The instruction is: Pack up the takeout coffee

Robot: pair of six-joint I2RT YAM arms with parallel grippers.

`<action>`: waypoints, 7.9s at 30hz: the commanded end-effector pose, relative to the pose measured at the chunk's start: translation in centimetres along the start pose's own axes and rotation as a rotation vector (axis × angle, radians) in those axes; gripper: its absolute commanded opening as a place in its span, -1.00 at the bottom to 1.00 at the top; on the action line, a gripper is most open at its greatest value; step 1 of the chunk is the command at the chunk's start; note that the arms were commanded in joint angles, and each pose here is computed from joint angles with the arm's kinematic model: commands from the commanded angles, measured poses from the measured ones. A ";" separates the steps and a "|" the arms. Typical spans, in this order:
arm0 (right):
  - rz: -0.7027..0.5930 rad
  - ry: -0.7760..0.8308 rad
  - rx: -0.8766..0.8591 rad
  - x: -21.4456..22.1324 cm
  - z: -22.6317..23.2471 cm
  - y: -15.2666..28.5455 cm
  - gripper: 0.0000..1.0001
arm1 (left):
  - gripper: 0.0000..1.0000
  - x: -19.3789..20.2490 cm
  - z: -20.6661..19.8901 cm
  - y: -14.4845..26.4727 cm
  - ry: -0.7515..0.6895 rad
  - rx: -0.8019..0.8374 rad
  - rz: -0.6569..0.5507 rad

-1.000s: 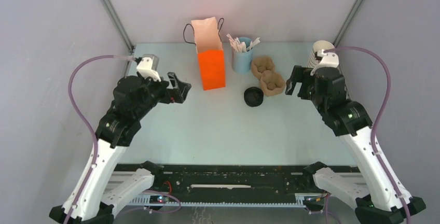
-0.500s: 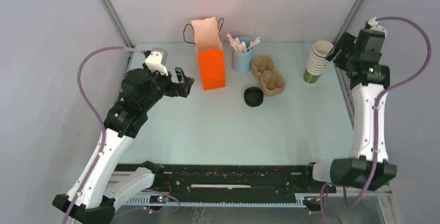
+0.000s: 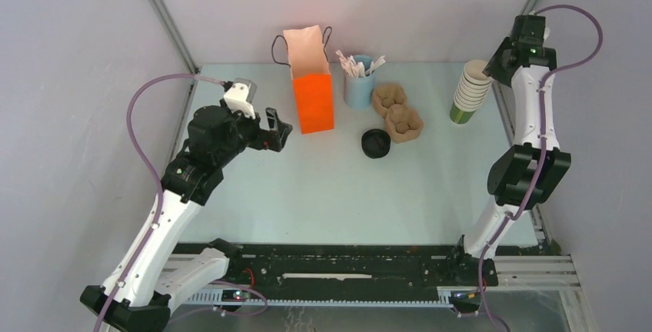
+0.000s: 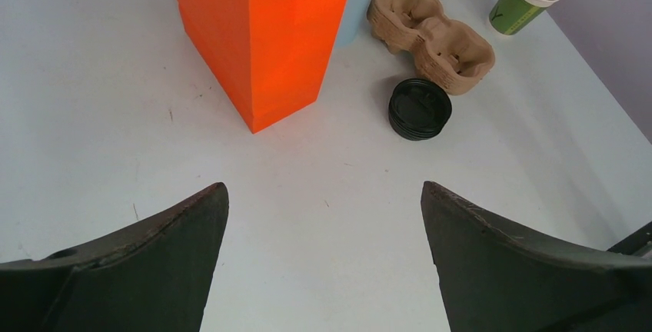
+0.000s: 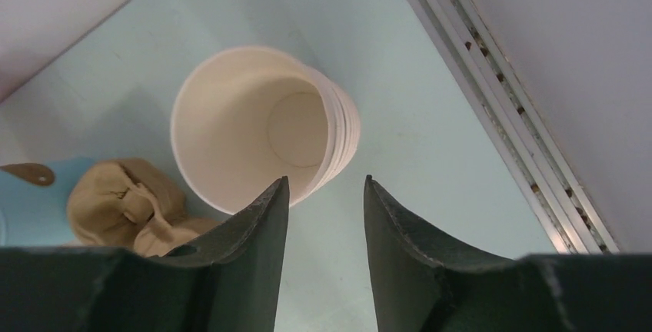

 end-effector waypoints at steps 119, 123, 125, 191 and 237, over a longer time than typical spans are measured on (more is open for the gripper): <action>0.218 0.773 -0.525 22.4 30.7 3.0 -0.29 | 1.00 9.3 0.9 3.3 0.187 -0.050 0.205; 0.261 0.775 -0.524 23.5 30.6 1.9 -0.38 | 1.00 9.2 0.8 3.1 0.179 -0.052 0.212; 0.275 0.776 -0.525 24.0 30.5 1.5 -0.41 | 1.00 9.2 0.8 2.9 0.168 -0.055 0.213; 0.142 0.774 -0.534 21.6 29.7 3.8 -1.00 | 0.78 14.6 3.4 -3.0 0.279 -0.288 0.386; 0.087 0.729 -0.609 21.1 27.1 11.2 -0.11 | -0.27 22.1 6.2 -11.1 0.145 -0.477 0.562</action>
Point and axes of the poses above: each gripper's point midway between its finger pads, its own y axis back along the fingers, its own z axis along the line the jaws close on, x = y × z, the point moved 4 cm from there along y, back along the fingers, and after that the axes turned 15 degrees about y, right-handed, at the moved point
